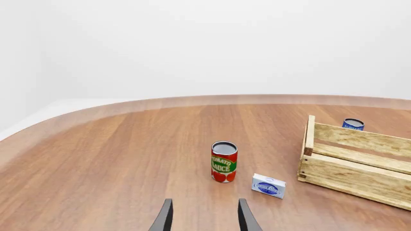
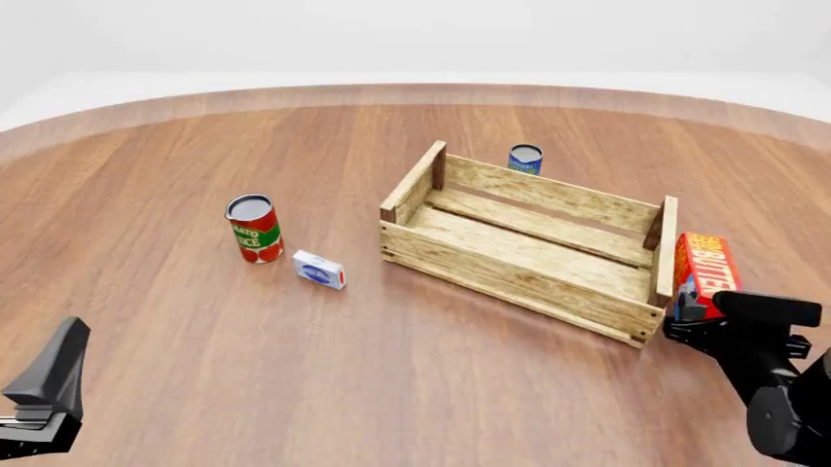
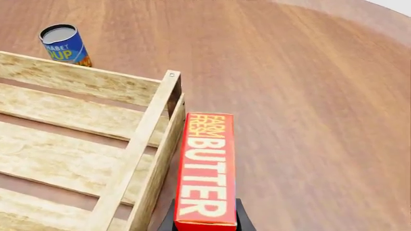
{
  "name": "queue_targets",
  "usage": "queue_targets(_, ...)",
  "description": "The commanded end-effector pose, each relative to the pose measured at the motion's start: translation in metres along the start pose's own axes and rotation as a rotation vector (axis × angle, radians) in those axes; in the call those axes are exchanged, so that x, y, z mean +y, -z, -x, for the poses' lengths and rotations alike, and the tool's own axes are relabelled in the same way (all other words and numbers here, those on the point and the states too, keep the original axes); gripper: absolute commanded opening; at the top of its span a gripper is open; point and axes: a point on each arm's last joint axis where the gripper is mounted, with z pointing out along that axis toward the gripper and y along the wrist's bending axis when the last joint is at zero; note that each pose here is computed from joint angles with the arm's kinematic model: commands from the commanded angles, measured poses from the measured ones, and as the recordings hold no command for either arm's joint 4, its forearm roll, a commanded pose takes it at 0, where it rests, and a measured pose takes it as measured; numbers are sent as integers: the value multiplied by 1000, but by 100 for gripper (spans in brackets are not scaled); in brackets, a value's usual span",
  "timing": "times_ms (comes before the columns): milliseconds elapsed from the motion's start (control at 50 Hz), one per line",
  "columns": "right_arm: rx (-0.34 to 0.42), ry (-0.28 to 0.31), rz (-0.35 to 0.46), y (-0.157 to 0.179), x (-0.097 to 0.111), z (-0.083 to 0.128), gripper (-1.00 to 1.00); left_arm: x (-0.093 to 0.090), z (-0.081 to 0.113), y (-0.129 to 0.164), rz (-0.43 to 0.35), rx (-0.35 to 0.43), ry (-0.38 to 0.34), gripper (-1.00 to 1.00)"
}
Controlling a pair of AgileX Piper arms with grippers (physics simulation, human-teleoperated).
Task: Pick up the butter and put it in the tray.
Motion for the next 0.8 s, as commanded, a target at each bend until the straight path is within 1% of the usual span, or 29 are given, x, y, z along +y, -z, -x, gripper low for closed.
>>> queue_targets(20, 5, -6, 2, 1, 0, -1, -100, 0, 0, 0, 0, 0, 0, 100)
queue_targets(180, -8, -2, -4, 6, -2, 3, -100, 0, 0, 0, 0, 0, 0, 100)
queue_targets(360, -43, 1, -14, 17, -4, 11, -100, 0, 0, 0, 0, 0, 0, 100)
queue_targets(500, -63, 4, -10, 26, -3, 16, -100, 0, 0, 0, 0, 0, 0, 100)
queue_targets(620, -66, 4, -10, 27, -3, 17, -100, 0, 0, 0, 0, 0, 0, 100)
queue_targets(800, -95, 13, -11, 39, -3, 22, -100, 0, 0, 0, 0, 0, 0, 100)
